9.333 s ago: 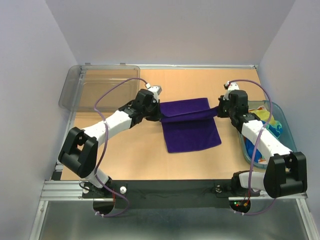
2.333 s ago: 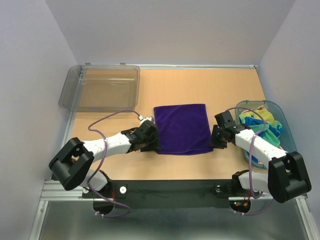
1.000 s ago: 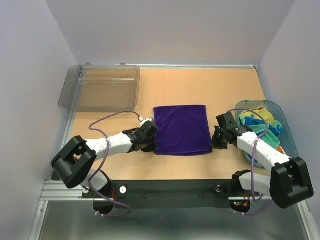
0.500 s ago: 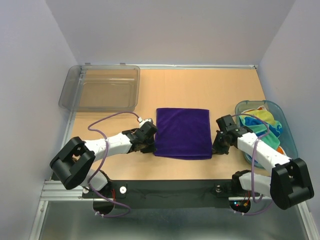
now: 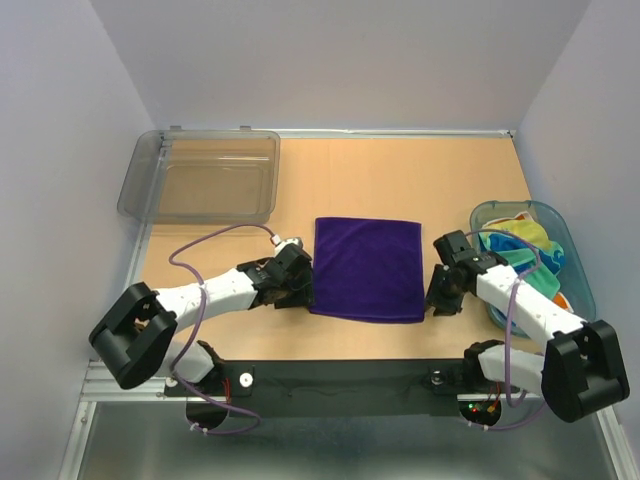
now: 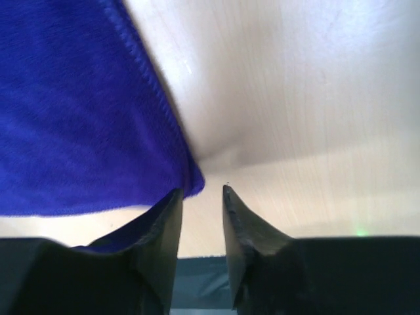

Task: Fold and stack the towels
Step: Fold the towel

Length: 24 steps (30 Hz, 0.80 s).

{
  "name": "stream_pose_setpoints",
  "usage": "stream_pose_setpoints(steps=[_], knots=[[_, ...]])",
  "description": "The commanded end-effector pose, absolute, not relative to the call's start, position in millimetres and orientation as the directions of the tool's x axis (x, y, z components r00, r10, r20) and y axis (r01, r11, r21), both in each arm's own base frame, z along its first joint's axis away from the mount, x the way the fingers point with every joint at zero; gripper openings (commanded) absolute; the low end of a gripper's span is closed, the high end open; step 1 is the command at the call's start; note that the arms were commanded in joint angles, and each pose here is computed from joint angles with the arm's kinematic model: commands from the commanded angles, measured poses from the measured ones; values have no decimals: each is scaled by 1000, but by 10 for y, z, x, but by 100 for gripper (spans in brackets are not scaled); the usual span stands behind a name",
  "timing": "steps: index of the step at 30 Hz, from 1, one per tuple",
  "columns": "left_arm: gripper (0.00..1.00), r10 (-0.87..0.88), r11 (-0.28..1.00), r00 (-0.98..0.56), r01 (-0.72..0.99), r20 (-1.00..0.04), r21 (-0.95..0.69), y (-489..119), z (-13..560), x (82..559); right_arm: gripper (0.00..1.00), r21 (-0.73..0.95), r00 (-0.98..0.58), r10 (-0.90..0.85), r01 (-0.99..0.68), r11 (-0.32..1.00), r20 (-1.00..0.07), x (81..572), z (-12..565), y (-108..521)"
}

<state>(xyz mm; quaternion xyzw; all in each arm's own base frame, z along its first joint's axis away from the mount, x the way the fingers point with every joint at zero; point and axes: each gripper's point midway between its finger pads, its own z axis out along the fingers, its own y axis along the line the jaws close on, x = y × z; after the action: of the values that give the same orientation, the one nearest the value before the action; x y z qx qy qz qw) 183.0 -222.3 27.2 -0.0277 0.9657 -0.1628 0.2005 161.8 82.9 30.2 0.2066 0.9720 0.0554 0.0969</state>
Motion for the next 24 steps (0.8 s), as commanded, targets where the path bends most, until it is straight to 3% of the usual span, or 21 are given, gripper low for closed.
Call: stream_pose_setpoints(steps=[1, 4, 13, 17, 20, 24], knots=[[65, -114, 945, -912, 24, -395, -328, -2160, 409, 1770, 39, 171, -883, 381, 345, 923, -275, 1821, 694, 793], [70, -130, 932, -898, 35, -421, -360, -2190, 623, 1792, 42, 211, -890, 366, 315, 925, -273, 1874, 805, 878], [69, -108, 893, -862, 135, -495, -429, -2561, 1252, 1861, 38, 347, -889, 366, 263, 900, -274, 2023, 860, 1141], [62, -46, 897, -873, 178, -486, -405, -2771, 1078, 1898, 34, 378, -890, 378, 268, 886, -255, 2020, 714, 1204], [50, -26, 899, -888, 180, -459, -398, -2810, 835, 1877, 32, 390, -902, 384, 286, 875, -199, 1929, 546, 1251], [44, -5, 920, -919, 150, -394, -362, -2716, 458, 1755, 32, 352, -899, 419, 354, 867, -128, 1742, 320, 1202]])
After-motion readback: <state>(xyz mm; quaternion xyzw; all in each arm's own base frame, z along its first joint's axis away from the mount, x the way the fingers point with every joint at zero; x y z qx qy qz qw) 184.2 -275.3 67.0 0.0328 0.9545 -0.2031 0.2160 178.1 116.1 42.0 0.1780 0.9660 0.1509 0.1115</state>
